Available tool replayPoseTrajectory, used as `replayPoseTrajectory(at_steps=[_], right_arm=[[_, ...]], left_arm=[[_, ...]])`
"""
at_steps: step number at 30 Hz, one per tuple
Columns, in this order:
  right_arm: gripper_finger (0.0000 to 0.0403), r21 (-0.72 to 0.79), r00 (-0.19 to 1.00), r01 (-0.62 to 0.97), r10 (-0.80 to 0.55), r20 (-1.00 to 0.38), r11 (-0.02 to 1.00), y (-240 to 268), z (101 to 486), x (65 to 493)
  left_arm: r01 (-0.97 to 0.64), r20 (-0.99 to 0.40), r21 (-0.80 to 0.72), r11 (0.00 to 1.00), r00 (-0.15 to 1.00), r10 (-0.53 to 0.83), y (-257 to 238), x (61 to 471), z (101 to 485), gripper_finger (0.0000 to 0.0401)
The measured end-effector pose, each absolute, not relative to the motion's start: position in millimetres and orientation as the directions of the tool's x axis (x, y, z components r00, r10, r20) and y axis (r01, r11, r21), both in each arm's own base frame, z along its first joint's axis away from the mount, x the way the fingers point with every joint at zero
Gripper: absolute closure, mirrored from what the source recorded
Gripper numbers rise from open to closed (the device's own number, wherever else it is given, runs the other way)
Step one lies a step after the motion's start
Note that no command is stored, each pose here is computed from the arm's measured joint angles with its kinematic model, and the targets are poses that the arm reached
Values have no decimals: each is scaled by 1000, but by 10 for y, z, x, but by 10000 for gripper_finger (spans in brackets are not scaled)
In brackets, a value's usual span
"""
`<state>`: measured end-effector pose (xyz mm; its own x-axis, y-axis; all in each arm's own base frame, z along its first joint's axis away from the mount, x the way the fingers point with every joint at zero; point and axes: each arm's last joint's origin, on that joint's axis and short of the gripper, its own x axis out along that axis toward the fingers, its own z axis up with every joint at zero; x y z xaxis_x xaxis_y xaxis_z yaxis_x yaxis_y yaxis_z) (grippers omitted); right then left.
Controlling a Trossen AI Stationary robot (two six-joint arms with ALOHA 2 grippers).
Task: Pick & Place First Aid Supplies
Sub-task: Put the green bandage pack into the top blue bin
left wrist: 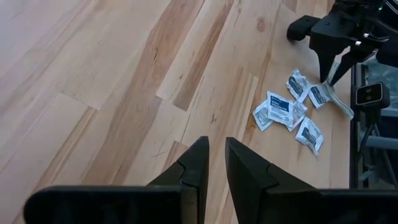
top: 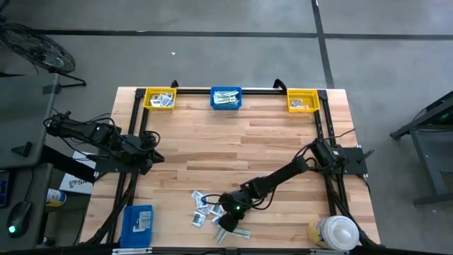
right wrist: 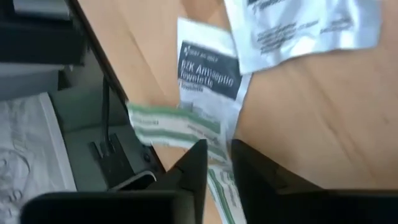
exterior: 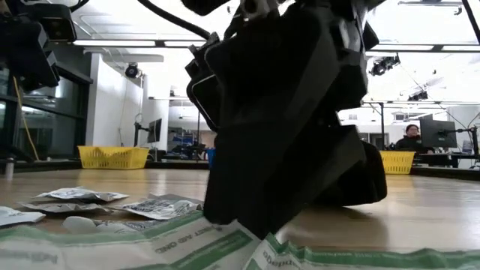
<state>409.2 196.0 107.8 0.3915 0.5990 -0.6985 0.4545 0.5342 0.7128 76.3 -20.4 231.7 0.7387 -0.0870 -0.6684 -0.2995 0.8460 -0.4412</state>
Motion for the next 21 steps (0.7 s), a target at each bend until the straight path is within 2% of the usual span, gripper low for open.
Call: replayPoseTrajectory(at_steps=[6,15,21], right_arm=[[395,705,412,501,578,-704,502,1952,1079,4104],[402,699,421,531,567,-708,479,1941,1123,4095],[402,720,454,511,563,-690,470,1922,1454,4042]], left_arm=[[-301,-668,-440,846,739,-85,-203,763,2317,348],[-301,-669,-439,846,738,-84,-203,763,2314,348],[-302,-668,-439,846,739,-83,-203,764,2315,348]])
